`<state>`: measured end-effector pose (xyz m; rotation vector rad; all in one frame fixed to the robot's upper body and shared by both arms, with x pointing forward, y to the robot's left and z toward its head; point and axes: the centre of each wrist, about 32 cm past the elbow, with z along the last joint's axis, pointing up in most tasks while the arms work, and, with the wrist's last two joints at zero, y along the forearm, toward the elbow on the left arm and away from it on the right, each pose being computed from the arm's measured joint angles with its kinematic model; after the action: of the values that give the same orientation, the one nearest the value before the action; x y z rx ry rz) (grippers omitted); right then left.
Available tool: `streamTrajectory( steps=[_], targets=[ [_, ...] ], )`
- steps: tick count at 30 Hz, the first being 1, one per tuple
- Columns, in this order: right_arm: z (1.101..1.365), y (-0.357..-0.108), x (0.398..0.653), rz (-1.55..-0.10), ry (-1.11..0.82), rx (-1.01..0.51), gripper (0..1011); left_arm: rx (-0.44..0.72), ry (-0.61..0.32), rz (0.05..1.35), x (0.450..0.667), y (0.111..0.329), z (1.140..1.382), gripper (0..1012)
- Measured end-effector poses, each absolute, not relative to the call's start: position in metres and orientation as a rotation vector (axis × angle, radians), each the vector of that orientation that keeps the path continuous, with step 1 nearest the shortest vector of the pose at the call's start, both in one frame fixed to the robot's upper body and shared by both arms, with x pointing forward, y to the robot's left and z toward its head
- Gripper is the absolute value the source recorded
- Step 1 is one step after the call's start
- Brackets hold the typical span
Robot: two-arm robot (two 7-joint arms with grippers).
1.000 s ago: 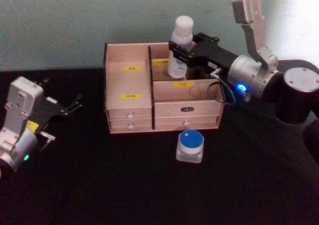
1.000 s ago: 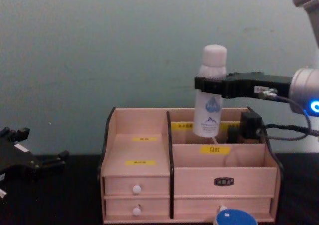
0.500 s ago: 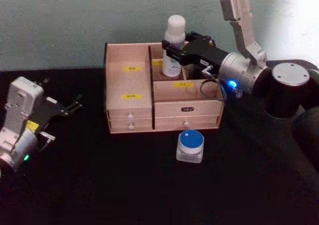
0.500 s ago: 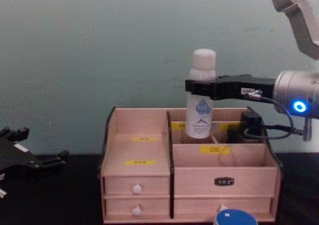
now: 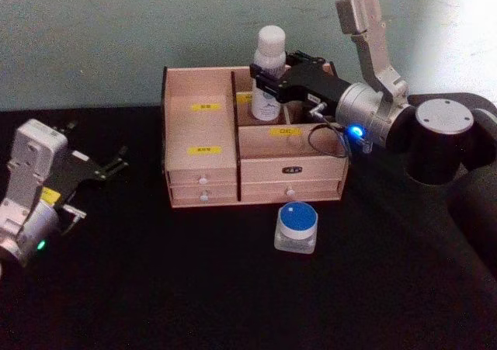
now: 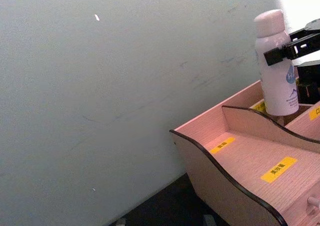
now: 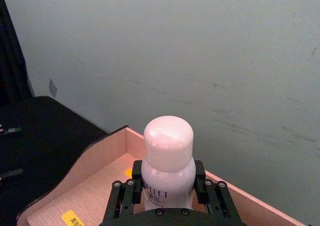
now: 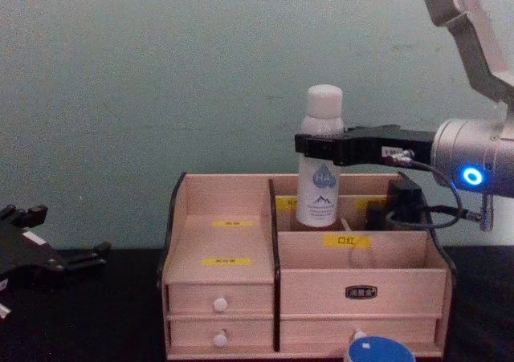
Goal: Pick up the facial cleanser and watermelon frost from the table and place them into the tiered storage box.
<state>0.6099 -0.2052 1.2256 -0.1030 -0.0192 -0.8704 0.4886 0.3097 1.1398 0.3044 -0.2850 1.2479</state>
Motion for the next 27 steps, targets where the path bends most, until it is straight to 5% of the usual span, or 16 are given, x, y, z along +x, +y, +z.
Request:
streamTrajectory(
  steps=[27],
  targets=[
    [1.206, -0.204, 0.607, -0.883, 0.020, -0.136, 593, 0.304, -0.285, 1.248, 0.489, 0.310, 1.140, 1001]
  ],
)
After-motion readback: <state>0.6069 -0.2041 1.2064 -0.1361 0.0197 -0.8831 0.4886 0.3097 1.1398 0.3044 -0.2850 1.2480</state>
